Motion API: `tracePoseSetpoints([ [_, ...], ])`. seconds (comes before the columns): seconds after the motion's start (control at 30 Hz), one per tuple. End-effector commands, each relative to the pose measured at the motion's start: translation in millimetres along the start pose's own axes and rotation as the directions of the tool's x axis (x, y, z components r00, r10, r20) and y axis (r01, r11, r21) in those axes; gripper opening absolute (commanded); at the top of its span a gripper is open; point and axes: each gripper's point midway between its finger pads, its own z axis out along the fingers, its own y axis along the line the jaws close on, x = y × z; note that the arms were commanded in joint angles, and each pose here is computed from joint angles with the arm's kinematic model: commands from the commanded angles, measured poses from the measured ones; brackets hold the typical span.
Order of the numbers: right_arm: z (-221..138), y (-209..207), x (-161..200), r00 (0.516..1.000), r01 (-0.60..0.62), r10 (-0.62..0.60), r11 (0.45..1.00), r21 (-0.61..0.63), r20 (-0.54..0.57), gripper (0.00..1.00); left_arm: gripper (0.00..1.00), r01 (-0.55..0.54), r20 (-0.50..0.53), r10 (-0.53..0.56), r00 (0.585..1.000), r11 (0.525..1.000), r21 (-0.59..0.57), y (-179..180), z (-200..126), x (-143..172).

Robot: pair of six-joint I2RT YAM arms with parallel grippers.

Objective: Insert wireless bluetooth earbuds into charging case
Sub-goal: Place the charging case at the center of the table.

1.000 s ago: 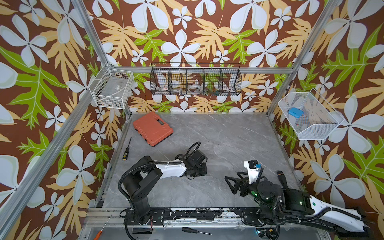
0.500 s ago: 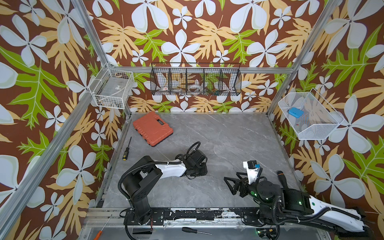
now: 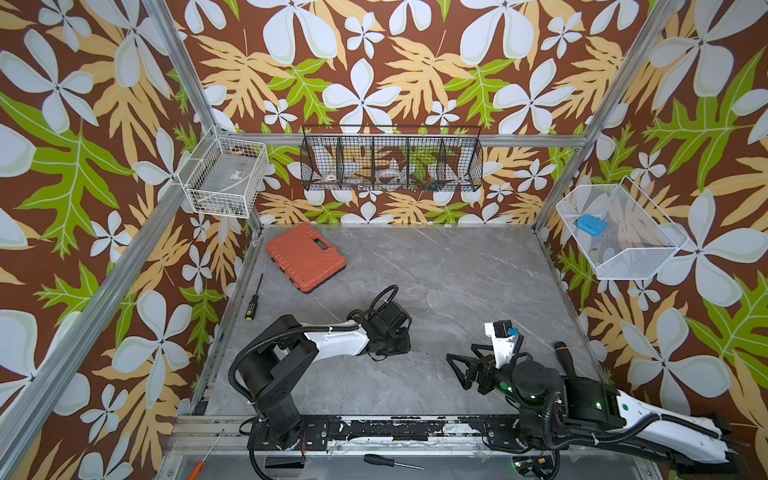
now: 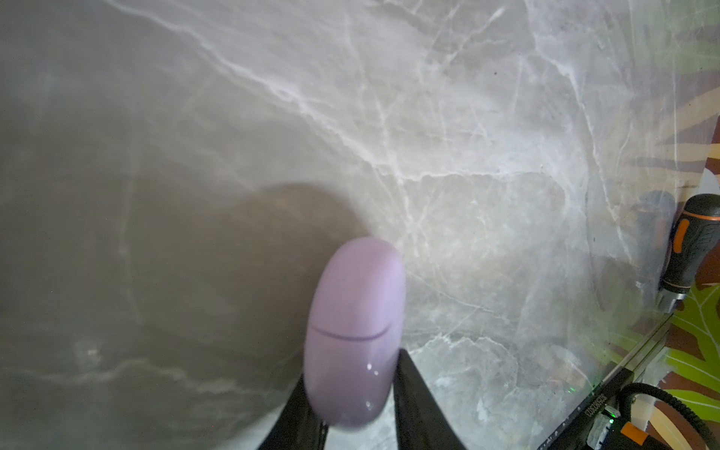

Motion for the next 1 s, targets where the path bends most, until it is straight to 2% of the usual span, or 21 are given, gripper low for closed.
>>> tracePoseSetpoints([
  [0.0,-1,4,-5,1.000,-0.003,0.003,1.000,-0.011,0.015,0.97,0.32,0.012,-0.046,-0.016,0.999,0.996,-0.085,23,-2,14],
  [0.33,1,7,-4,1.000,0.004,-0.004,1.000,-0.015,0.008,0.97,0.33,0.007,-0.045,-0.011,0.999,0.995,-0.102,28,-3,16],
  [0.4,1,6,-4,1.000,0.004,-0.004,1.000,-0.014,0.009,0.97,0.40,0.003,-0.046,-0.008,0.999,0.994,-0.105,29,-3,16],
  [0.63,0,7,-5,1.000,0.003,-0.003,1.000,-0.015,0.008,0.97,0.41,-0.010,-0.044,0.005,0.999,0.994,-0.109,29,-7,16],
  [0.97,1,1,-3,1.000,0.006,-0.006,1.000,0.006,0.011,0.99,0.44,-0.062,-0.002,0.062,0.998,0.992,-0.107,22,-37,8],
])
